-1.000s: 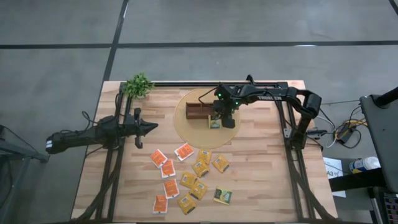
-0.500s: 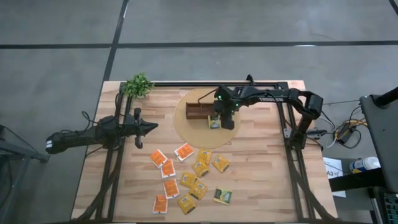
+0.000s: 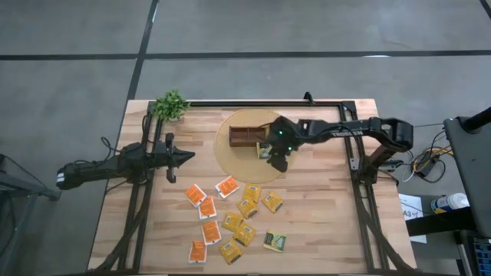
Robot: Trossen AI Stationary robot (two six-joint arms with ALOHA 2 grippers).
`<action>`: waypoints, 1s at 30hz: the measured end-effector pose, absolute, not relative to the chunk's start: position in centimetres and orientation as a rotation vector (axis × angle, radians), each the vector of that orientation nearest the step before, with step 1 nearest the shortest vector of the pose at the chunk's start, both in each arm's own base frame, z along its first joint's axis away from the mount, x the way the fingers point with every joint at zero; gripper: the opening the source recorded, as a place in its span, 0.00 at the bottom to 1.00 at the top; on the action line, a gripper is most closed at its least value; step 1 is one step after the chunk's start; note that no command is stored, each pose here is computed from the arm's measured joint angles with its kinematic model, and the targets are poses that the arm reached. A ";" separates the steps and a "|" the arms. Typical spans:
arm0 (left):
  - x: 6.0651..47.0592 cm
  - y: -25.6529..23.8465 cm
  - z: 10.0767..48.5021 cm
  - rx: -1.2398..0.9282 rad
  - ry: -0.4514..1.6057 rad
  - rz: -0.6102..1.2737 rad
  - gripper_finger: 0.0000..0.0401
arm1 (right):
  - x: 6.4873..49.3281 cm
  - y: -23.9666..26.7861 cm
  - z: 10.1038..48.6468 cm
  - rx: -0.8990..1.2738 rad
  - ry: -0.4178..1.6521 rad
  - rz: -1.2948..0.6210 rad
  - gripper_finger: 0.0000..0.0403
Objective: Pick & Place Tea
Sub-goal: Put the right yellow tea bag into the right section of the wooden organizer
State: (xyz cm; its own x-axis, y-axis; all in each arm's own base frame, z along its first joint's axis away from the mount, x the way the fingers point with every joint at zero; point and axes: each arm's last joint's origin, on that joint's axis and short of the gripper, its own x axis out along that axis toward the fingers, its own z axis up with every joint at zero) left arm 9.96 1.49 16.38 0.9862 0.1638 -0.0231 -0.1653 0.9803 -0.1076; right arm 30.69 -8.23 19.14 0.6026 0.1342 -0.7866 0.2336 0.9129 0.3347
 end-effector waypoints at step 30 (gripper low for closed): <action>10.0 1.5 16.4 -0.110 0.015 0.166 0.00 | 26.0 -8.0 12.8 0.595 0.704 -0.342 0.50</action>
State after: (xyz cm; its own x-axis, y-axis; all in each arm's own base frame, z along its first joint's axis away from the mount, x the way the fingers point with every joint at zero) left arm 9.96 1.48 16.37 0.9862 0.1636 -0.0235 -0.1652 0.9804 -0.1077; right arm 26.01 -8.04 12.76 0.7172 -0.0966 -0.6901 0.4830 0.7828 0.3924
